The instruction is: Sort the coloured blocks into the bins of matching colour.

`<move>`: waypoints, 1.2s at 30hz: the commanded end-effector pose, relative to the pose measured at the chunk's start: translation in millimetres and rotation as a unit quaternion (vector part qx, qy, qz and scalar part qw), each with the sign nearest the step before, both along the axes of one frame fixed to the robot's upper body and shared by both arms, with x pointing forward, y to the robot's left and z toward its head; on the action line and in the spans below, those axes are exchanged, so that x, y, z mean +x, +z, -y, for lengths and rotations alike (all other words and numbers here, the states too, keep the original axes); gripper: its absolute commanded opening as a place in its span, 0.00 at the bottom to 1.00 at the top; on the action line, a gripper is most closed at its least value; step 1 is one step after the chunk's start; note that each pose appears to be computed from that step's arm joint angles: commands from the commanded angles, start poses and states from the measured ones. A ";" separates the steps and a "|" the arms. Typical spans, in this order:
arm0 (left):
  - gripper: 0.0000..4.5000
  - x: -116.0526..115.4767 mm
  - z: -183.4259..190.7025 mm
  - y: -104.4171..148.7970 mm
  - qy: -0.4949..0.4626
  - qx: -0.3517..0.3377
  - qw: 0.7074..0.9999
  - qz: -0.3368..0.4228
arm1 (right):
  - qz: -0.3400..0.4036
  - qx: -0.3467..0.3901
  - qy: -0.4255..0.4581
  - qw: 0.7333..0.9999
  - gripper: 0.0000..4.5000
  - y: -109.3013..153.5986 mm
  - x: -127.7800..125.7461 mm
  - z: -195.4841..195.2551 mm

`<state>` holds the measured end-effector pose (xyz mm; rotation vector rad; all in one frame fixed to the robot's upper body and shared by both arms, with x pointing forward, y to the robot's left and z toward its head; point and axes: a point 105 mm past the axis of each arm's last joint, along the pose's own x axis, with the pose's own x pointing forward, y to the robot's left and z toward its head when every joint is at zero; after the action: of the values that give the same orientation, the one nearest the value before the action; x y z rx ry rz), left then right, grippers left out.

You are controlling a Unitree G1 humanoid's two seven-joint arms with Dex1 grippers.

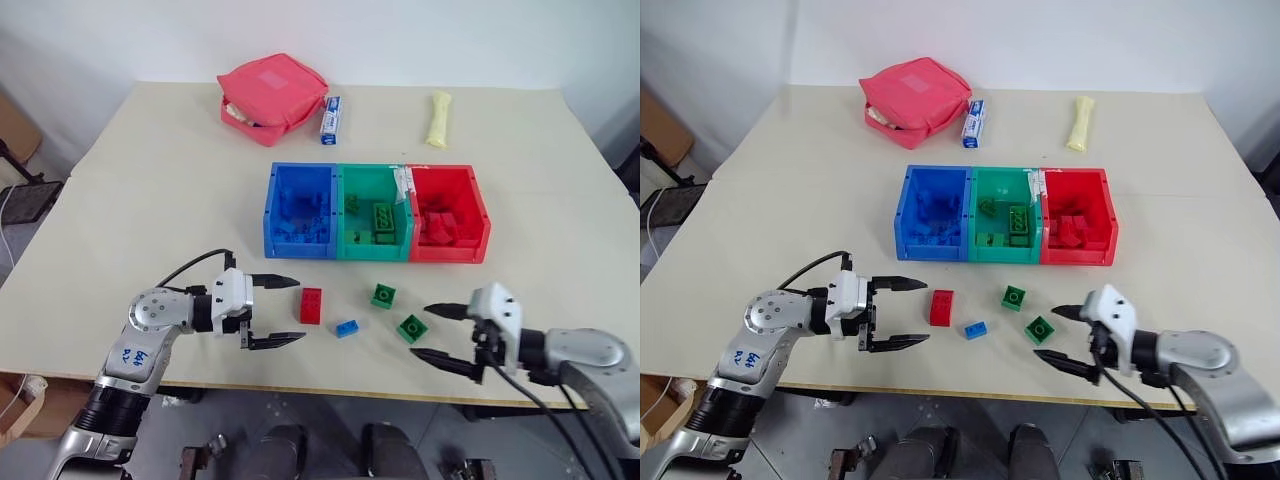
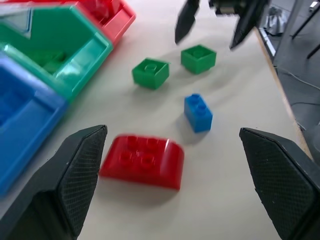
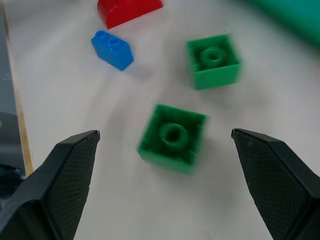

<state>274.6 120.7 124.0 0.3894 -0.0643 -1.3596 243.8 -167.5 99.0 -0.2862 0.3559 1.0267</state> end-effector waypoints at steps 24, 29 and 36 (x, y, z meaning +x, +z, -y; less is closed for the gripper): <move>1.00 3.1 -44.0 37.5 0.204 -0.122 0.971 0.027 | 0.168 0.111 -0.108 0.974 0.33 120.7 126.7 -48.1; 1.00 4.1 -50.9 41.1 0.231 -0.122 0.965 0.039 | 0.203 0.110 -0.096 0.968 0.55 133.7 139.2 -55.1; 1.00 6.8 -50.5 40.2 0.223 -0.113 0.968 0.038 | 0.201 0.125 -0.067 0.969 0.99 129.6 115.4 -35.3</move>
<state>282.9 173.5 155.7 0.2162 -0.1508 -0.8617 372.5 -128.4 211.5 -0.2413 -0.0483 0.8091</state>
